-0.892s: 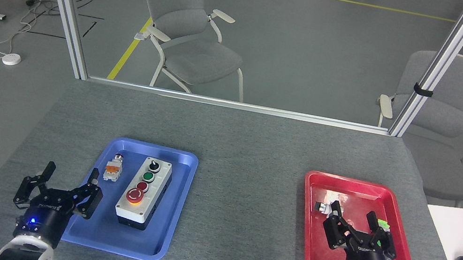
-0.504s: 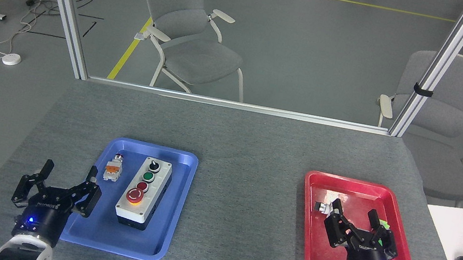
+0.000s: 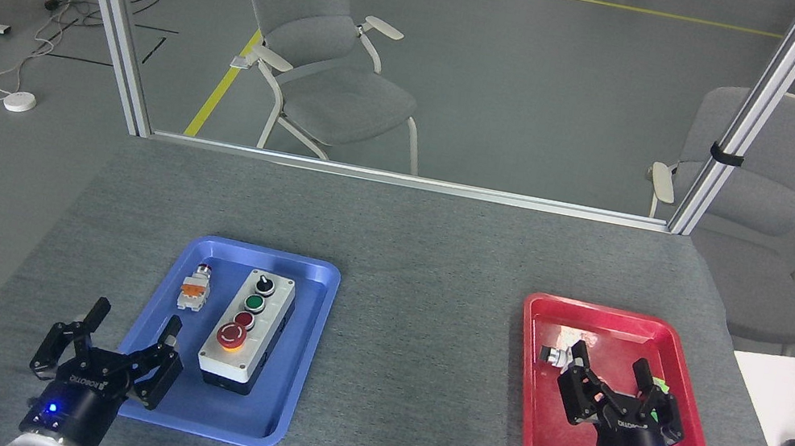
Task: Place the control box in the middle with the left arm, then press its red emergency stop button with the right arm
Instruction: 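Move the left gripper forward toward the grey control box, then close the left gripper on the near end of the control box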
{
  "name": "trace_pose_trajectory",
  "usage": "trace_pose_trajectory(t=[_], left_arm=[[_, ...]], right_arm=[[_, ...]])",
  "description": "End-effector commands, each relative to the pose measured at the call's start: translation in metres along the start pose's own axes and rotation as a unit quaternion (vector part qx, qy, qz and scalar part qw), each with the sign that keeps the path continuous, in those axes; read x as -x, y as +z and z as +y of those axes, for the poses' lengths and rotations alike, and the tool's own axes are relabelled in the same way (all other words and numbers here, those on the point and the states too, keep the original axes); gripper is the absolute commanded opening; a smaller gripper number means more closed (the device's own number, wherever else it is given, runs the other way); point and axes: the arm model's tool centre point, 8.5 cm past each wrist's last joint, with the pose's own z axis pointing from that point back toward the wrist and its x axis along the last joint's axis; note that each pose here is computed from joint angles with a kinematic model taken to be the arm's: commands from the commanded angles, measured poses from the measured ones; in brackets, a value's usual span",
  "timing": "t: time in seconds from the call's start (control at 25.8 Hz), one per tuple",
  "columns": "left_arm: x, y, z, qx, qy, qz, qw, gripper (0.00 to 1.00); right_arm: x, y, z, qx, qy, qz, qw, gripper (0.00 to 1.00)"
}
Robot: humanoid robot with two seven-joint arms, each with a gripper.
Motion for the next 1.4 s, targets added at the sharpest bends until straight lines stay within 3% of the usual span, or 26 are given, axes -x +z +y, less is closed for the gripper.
trace_pose_trajectory(t=[0.0, 0.23, 0.31, 0.47, 0.66, 1.05, 1.36], left_arm=[[-0.018, 0.025, -0.005, 0.009, 0.008, -0.045, 0.999, 0.99], [-0.061, 0.026, -0.035, 0.055, 0.007, -0.071, 0.996, 0.99], [-0.07, 0.011, -0.042, 0.064, 0.006, -0.057, 0.996, 0.99], [-0.067, -0.015, -0.063, 0.117, -0.007, -0.032, 0.993, 0.99], [-0.06, -0.027, -0.08, 0.146, -0.012, -0.011, 0.989, 0.99], [-0.054, -0.037, -0.082, 0.153, -0.018, 0.004, 0.988, 0.99], [-0.064, -0.055, -0.097, 0.179, -0.012, 0.006, 0.984, 0.99]], right_arm=[[0.0, 0.0, 0.0, 0.0, 0.001, 0.0, 1.0, 1.0], [0.002, 0.0, -0.001, 0.0, 0.003, 0.0, 1.0, 1.0], [0.002, 0.0, -0.001, 0.0, 0.003, 0.0, 1.0, 1.0], [0.002, 0.0, -0.001, 0.0, 0.004, 0.001, 1.0, 1.0], [0.002, 0.0, -0.001, 0.0, 0.003, 0.0, 1.0, 1.0], [0.002, 0.0, -0.001, 0.0, 0.003, 0.0, 1.0, 1.0], [0.001, 0.0, 0.0, -0.001, 0.001, 0.0, 1.0, 1.0]])
